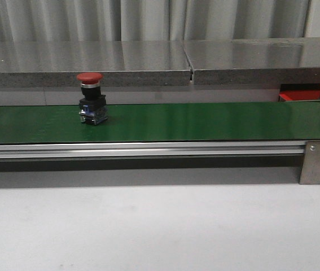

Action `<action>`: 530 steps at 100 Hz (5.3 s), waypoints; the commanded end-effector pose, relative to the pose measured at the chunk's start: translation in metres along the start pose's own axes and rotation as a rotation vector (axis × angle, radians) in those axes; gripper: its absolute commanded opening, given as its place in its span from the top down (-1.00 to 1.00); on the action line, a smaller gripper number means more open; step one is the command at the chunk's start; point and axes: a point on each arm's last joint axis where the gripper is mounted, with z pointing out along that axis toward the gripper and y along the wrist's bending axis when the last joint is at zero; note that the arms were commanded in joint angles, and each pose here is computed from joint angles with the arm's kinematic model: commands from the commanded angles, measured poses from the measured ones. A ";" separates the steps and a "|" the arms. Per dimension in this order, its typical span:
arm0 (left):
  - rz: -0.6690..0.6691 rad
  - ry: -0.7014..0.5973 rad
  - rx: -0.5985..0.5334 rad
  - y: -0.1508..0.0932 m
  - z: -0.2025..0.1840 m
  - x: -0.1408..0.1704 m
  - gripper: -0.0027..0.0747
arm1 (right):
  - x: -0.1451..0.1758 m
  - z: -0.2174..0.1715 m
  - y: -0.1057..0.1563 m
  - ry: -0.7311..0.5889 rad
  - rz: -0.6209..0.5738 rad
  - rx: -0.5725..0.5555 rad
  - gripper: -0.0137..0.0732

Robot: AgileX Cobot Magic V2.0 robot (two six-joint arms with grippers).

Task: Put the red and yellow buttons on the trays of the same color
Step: 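Set the yellow button on the belt and open the left gripper, then lower the right gripper onto the red button at the belt end and grasp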

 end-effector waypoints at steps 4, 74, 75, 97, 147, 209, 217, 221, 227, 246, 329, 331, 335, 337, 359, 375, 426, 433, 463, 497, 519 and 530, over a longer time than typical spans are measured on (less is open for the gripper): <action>0.002 -0.119 0.000 -0.004 -0.014 -0.018 0.96 | -0.012 -0.008 -0.002 -0.095 -0.012 0.027 0.84; 0.014 -0.114 0.031 -0.016 -0.023 -0.018 -0.60 | -0.012 -0.008 -0.002 -0.095 -0.012 0.027 0.84; 0.017 -0.115 0.034 -0.017 -0.023 -0.018 -0.60 | -0.012 -0.008 -0.002 -0.095 -0.012 0.027 0.84; 0.102 -0.137 0.092 -0.048 -0.038 -0.023 -0.60 | -0.012 -0.008 -0.002 -0.095 -0.012 0.027 0.84; 0.262 -0.326 0.218 -0.096 -0.127 -0.029 -0.59 | -0.012 -0.008 -0.002 -0.095 -0.012 0.027 0.84; 0.292 -0.471 0.290 -0.063 -0.223 0.102 -0.23 | -0.012 -0.008 -0.002 -0.095 -0.012 0.027 0.84; 0.286 -0.498 0.301 -0.057 -0.230 0.120 0.03 | -0.012 -0.008 -0.002 -0.095 -0.012 0.027 0.84; 0.281 -0.506 0.308 -0.054 -0.232 0.129 0.19 | -0.012 -0.008 -0.002 -0.095 -0.012 0.027 0.84; 0.279 -0.514 0.312 -0.050 -0.233 0.139 0.43 | -0.012 -0.008 -0.002 -0.095 -0.012 0.027 0.84; 0.262 -0.527 0.335 -0.042 -0.234 0.163 0.98 | -0.012 -0.008 -0.002 -0.095 -0.012 0.027 0.84; 0.255 -0.502 0.330 -0.038 -0.225 0.174 0.98 | -0.014 -0.006 -0.002 -0.098 0.001 0.021 -0.71; 0.255 -0.502 0.330 -0.038 -0.225 0.174 0.98 | -0.014 -0.005 -0.002 -0.097 0.002 0.021 -0.70; 0.255 -0.502 0.330 -0.038 -0.225 0.174 0.98 | -0.017 -0.003 -0.003 -0.094 0.002 0.021 -0.69; 0.255 -0.502 0.330 -0.038 -0.225 0.174 0.98 | -0.019 -0.002 -0.003 -0.093 0.003 0.021 -0.69; 0.255 -0.502 0.330 -0.038 -0.225 0.174 0.98 | -0.036 0.031 -0.010 0.011 0.017 -0.010 -0.69; 0.255 -0.502 0.330 -0.038 -0.225 0.174 0.98 | -0.047 0.063 -0.015 0.093 0.024 -0.034 -0.69; 0.255 -0.502 0.330 -0.038 -0.225 0.174 0.98 | -0.080 0.156 0.002 0.212 -0.031 -0.138 -0.69; 0.255 -0.502 0.330 -0.038 -0.225 0.174 0.98 | -0.084 0.166 0.005 0.217 -0.038 -0.147 -0.69; 0.255 -0.502 0.330 -0.038 -0.225 0.174 0.98 | -0.097 0.204 0.004 0.226 -0.044 -0.153 -0.61; 0.255 -0.502 0.330 -0.038 -0.225 0.174 0.98 | -0.097 0.204 -0.001 0.296 -0.039 -0.177 0.54; 0.255 -0.502 0.330 -0.038 -0.225 0.174 0.98 | -0.127 0.179 -0.040 0.266 0.002 -0.128 0.54; 0.255 -0.502 0.330 -0.038 -0.225 0.174 0.98 | -0.142 0.163 -0.075 0.209 0.058 -0.053 0.54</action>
